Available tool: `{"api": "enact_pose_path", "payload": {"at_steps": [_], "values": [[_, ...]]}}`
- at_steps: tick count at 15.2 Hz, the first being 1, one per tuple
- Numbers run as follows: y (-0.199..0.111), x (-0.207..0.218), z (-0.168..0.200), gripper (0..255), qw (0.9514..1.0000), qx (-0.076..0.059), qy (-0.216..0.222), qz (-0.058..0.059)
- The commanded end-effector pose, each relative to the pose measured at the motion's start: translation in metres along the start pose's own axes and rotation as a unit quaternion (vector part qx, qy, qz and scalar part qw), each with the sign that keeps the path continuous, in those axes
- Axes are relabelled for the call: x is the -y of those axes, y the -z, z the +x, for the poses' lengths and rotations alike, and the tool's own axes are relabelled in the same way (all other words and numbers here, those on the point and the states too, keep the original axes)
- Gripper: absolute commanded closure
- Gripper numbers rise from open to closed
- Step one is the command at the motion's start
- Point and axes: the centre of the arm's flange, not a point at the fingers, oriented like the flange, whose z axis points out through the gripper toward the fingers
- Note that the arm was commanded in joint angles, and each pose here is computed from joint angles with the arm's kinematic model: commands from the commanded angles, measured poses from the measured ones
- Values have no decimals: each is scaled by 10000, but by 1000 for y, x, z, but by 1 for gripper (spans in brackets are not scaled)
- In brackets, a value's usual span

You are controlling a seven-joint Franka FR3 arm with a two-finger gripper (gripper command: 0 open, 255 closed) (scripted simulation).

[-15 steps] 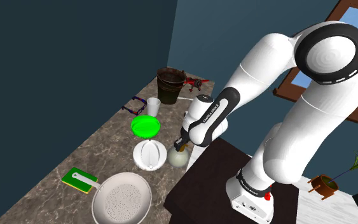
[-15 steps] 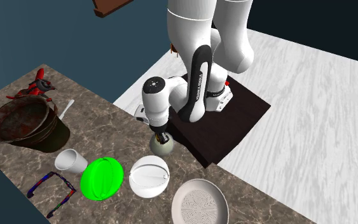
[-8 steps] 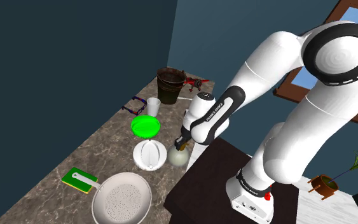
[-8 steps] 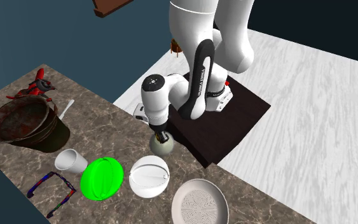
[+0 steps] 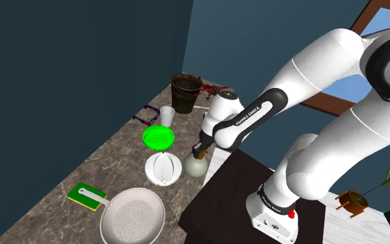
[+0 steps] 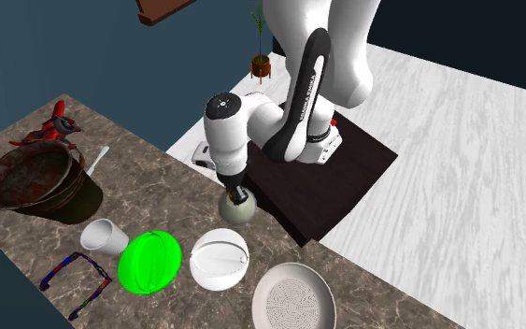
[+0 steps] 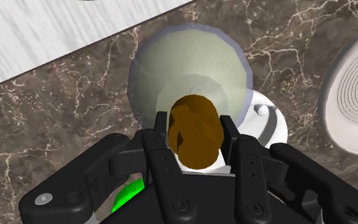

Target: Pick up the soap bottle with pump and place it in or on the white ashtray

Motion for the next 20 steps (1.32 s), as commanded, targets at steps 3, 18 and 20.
{"api": "enact_pose_path", "payload": {"at_steps": [3,18,20], "values": [[21,0,2,255,10000,2,-1,-2],[78,70,97,255,10000,2,-1,-2],[85,85,117,255,10000,2,-1,-2]]}}
